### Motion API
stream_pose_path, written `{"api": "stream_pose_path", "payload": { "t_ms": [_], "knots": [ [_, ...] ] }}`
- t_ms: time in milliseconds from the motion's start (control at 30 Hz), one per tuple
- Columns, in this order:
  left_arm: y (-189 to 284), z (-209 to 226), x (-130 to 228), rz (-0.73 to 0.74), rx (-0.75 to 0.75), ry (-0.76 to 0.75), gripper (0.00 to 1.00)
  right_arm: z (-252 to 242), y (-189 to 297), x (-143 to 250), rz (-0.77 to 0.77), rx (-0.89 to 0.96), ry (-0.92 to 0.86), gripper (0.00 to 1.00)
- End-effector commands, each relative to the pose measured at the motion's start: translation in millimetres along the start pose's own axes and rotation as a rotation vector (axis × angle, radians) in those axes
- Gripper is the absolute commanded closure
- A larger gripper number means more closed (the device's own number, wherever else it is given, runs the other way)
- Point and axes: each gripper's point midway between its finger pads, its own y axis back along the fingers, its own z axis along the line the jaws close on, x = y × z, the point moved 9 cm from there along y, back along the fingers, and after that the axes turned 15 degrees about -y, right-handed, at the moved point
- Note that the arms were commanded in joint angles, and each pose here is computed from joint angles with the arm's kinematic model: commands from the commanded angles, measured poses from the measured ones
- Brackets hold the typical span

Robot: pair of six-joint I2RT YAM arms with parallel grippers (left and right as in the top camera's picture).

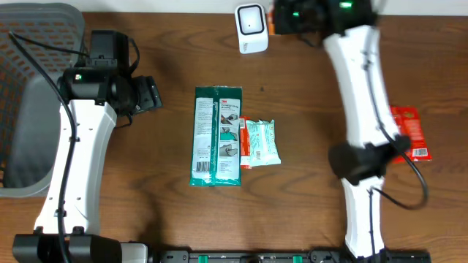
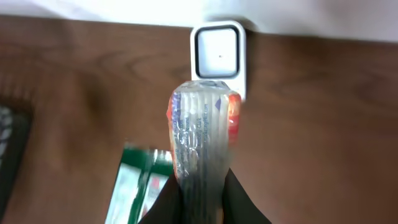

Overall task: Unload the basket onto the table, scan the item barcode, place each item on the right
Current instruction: 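Hold the Kleenex pack barcode against the scanner window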

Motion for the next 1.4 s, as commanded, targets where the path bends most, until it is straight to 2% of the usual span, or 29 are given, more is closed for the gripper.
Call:
{"api": "stream_pose_path", "payload": {
  "t_ms": [0, 167, 333, 500, 633, 933, 1367],
  "knots": [
    [3, 2, -1, -0.009, -0.009, 0.003, 0.17, -1, -51, -4, -0.048, 0.029, 0.030, 0.98],
    [3, 2, -1, -0.009, -0.009, 0.003, 0.17, -11, -131, 5, -0.063, 0.040, 0.037, 0.98],
    [3, 2, -1, -0.009, -0.009, 0.003, 0.17, -7, -179, 22, -0.098, 0.089, 0.088, 0.97],
    [3, 2, -1, -0.009, -0.009, 0.003, 0.17, 8, -180, 18, -0.164, 0.056, 0.103, 0.98],
    [3, 2, -1, -0.009, -0.009, 0.003, 0.17, 3, -184, 20, -0.193, 0.130, 0.102, 0.98],
    [3, 2, -1, -0.009, -0.009, 0.003, 0.17, -13, -206, 31, -0.175, 0.171, 0.098, 0.96],
    [3, 2, -1, -0.009, -0.009, 0.003, 0.17, -6, -195, 18, -0.231, 0.142, 0.093, 0.95]
  ]
}}
